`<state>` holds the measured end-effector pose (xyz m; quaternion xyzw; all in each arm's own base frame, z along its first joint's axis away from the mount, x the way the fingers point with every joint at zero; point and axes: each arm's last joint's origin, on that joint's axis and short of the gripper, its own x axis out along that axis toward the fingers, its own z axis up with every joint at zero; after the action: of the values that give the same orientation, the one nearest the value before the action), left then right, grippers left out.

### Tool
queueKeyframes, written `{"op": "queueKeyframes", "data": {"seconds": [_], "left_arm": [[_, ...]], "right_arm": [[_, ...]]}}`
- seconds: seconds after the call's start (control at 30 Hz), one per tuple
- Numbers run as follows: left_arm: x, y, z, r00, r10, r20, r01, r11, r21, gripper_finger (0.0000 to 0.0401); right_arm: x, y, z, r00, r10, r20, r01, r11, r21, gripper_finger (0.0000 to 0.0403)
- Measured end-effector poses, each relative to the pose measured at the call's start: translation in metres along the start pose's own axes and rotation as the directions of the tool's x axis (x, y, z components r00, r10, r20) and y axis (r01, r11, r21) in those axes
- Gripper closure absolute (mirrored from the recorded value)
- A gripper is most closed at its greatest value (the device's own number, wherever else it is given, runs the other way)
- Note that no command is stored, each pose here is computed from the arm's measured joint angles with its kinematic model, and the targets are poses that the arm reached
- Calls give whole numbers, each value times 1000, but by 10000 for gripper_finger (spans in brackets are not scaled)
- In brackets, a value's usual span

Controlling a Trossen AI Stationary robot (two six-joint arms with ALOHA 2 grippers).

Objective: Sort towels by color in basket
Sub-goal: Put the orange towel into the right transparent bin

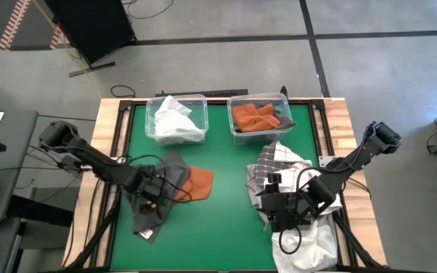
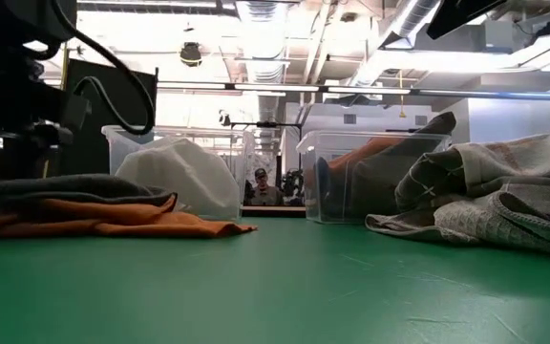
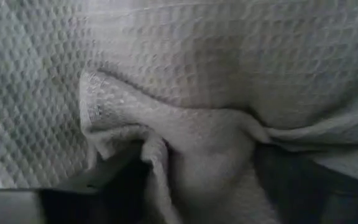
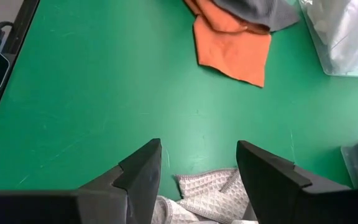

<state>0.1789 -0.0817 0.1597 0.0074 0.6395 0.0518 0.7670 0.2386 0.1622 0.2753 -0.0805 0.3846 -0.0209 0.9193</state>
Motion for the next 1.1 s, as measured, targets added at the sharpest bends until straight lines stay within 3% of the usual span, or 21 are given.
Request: {"op": "queueKeyframes", "data": {"seconds": [0.13,0.23,0.3,0.47,0.7,0.93,1.1], "left_arm": [[0,-6,10,999,-30,42,28,998,58,249],[-17,-8,18,996,-67,66,60,992,112,352],[-36,-9,25,987,-104,120,87,986,141,382],[-93,-7,40,940,-132,314,74,979,191,385],[-164,1,57,818,-56,573,-103,965,241,390],[-201,14,76,693,14,720,-240,947,213,390],[-218,20,81,656,-41,753,-204,952,229,388]], "right_arm": [[0,0,0,1000,0,0,0,1000,0,164],[0,1,0,1000,2,0,-2,1000,-3,164],[-1,2,-1,1000,6,1,-6,1000,-7,164],[-2,3,-1,1000,10,1,-10,1000,-10,164],[-2,4,-1,1000,11,1,-11,1000,-4,164],[-6,9,-4,1000,28,5,-28,1000,-3,164],[-9,14,-6,999,39,1,-39,999,12,164]]}}
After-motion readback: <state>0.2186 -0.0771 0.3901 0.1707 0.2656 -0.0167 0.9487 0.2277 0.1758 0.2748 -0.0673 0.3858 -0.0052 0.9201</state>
